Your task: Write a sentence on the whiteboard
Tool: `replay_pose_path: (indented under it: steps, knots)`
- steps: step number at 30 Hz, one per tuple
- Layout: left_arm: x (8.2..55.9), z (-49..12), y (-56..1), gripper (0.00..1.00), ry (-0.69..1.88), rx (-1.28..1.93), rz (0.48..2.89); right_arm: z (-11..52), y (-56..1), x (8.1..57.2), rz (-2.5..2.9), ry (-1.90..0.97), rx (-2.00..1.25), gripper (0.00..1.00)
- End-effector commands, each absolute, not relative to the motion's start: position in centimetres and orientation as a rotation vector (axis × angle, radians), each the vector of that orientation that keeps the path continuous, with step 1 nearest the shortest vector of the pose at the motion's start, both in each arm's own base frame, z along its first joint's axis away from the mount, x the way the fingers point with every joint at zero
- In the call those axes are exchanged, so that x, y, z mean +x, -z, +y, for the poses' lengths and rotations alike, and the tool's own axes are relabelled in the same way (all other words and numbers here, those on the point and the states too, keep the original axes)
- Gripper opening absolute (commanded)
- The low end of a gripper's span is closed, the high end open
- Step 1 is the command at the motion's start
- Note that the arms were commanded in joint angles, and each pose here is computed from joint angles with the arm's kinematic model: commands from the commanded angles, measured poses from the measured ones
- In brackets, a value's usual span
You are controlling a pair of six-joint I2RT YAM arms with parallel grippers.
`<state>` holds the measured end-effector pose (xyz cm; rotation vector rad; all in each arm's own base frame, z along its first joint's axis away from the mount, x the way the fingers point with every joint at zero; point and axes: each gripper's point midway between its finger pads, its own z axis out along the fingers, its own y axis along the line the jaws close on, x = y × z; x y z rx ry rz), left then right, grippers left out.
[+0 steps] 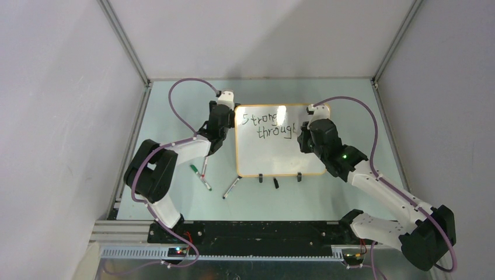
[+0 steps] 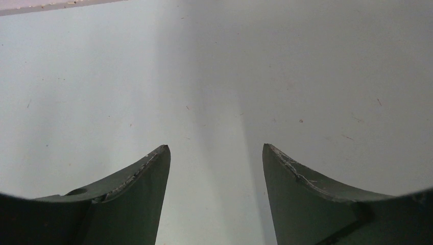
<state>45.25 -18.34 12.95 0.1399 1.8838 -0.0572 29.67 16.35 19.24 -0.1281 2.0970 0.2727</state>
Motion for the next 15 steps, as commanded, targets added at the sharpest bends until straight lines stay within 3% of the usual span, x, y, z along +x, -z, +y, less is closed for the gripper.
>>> replay_pose_path:
  steps: [1,15]
  knots:
    - [45.9,-19.2,-14.9,0.73,0.077,0.131,1.831,16.1,-19.3,29.6,2.087,-0.264,-0.118,0.0]
    - [45.9,-19.2,-14.9,0.73,0.078,0.131,1.83,16.6,-20.9,31.0,2.045,-0.27,-0.115,0.0]
